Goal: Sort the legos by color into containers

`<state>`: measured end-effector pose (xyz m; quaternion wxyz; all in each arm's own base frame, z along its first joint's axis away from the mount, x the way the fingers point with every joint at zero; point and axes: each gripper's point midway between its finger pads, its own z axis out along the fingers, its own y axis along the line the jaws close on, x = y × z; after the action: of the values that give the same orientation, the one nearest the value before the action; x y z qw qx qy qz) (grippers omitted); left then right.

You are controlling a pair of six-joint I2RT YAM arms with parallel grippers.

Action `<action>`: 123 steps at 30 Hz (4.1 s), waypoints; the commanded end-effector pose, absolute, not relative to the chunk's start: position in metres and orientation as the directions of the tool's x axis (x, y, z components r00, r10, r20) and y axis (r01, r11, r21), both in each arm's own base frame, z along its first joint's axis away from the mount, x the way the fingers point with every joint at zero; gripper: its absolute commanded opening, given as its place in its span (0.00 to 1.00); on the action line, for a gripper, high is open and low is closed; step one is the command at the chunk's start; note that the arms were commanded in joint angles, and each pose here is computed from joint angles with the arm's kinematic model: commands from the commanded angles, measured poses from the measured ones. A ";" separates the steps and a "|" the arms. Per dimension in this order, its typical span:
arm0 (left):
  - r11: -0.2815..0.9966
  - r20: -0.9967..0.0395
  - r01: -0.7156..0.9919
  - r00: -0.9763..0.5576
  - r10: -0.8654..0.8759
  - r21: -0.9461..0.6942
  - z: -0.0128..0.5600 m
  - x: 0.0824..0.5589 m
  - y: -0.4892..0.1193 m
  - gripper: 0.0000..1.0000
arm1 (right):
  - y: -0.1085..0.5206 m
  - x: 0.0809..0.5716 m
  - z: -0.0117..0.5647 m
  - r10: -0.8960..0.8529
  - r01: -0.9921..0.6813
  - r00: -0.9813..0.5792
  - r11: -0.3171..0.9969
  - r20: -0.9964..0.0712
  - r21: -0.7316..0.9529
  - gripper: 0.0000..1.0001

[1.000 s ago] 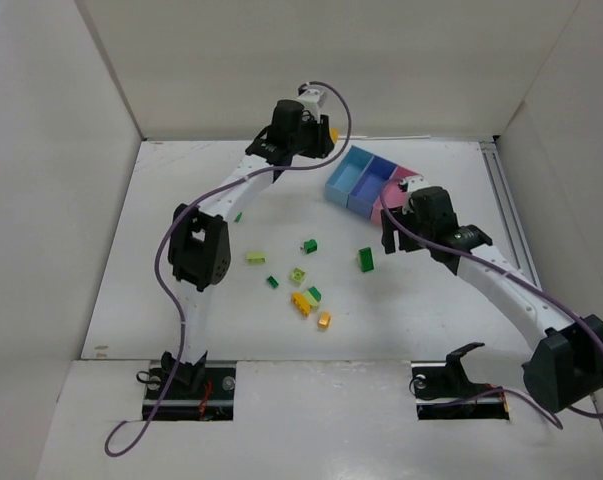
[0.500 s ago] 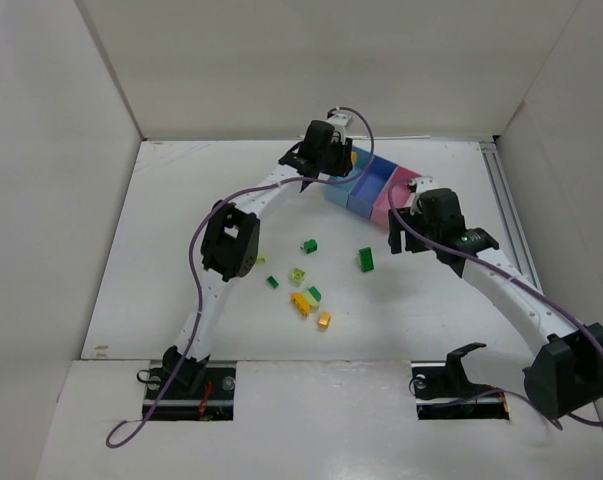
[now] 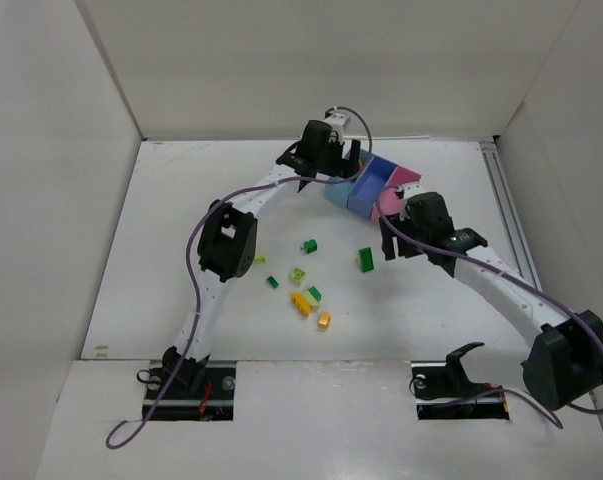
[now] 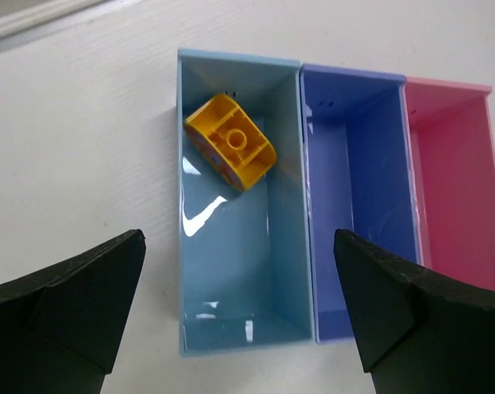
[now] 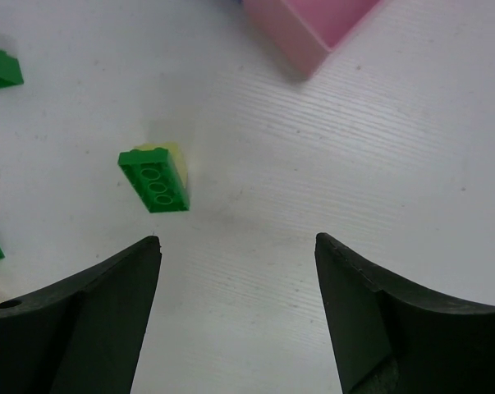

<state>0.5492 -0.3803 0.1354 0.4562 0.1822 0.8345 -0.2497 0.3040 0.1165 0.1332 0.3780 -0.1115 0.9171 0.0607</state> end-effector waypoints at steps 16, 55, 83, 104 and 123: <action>0.840 -0.891 0.389 -0.401 -0.214 -0.377 0.273 0.412 -0.274 1.00 | 0.194 0.314 0.086 -0.180 -0.252 -0.686 0.968 -0.705 -0.003 0.75; 0.290 -0.964 0.921 -0.262 -0.032 -0.260 0.259 0.195 -0.269 1.00 | 0.272 0.243 0.223 -0.228 -0.946 -0.195 0.300 -0.954 0.122 0.10; 0.074 -0.974 0.972 -0.221 -0.053 -0.225 0.289 0.162 -0.303 0.80 | 0.296 0.174 0.288 -0.114 -0.991 -0.038 -0.123 -0.993 0.052 0.09; 0.240 -0.975 0.945 -0.219 -0.046 -0.223 0.278 0.188 -0.295 0.10 | 0.259 0.220 0.278 -0.107 -0.989 -0.105 0.116 -0.989 0.092 0.09; 0.455 -0.934 0.821 -0.348 -0.080 -0.344 0.291 0.345 -0.335 0.09 | 0.134 0.330 0.242 -0.074 -0.551 -0.380 0.819 -0.922 0.161 0.08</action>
<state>0.3151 -0.3203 0.2598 0.4804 0.2822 0.7044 -0.4398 0.3050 0.1760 0.2238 0.4875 -0.2926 0.7509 0.3359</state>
